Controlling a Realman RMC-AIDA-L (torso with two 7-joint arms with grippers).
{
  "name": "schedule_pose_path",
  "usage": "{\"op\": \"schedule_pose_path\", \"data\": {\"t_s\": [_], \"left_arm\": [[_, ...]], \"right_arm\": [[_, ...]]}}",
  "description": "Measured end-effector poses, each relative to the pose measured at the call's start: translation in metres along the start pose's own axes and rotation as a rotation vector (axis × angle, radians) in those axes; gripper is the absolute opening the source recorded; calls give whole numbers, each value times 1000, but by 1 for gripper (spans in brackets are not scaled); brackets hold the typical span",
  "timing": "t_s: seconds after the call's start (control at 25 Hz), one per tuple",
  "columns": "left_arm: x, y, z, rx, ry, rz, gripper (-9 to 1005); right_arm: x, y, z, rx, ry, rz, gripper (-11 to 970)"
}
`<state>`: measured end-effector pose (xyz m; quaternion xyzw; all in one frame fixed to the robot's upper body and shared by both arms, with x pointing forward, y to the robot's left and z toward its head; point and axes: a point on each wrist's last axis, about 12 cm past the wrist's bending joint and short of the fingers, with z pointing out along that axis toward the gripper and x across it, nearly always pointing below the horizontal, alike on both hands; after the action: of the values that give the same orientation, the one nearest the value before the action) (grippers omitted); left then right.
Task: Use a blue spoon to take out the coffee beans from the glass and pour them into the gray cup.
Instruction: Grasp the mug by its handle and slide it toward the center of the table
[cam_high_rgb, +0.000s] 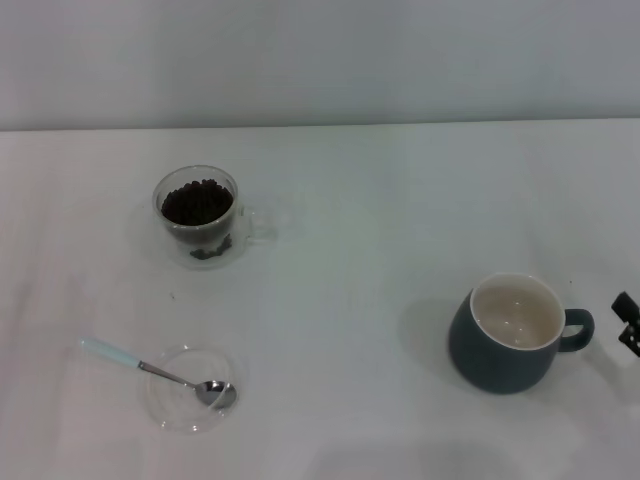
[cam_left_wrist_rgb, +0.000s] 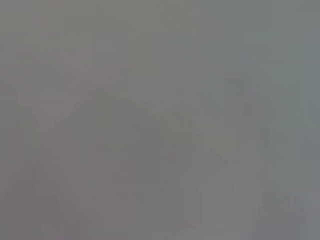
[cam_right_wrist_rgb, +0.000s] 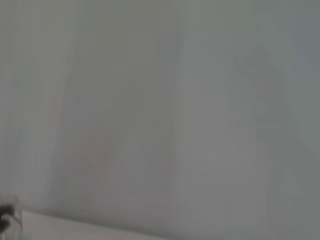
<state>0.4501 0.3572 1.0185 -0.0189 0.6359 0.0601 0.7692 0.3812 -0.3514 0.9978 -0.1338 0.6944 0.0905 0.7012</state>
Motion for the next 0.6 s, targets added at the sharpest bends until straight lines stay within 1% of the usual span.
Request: {"op": "schedule_pose_path", "data": {"t_s": [0.2, 0.36, 0.6], "left_arm": [[0, 1, -1, -4, 1, 0, 652], [0, 1, -1, -4, 3, 1, 652], [0, 0, 0, 0, 2, -1, 652]], "right_arm": [[8, 1, -3, 2, 66, 2, 858], [16, 4, 2, -23, 132, 2, 858], [23, 6, 7, -25, 194, 4, 857]]}}
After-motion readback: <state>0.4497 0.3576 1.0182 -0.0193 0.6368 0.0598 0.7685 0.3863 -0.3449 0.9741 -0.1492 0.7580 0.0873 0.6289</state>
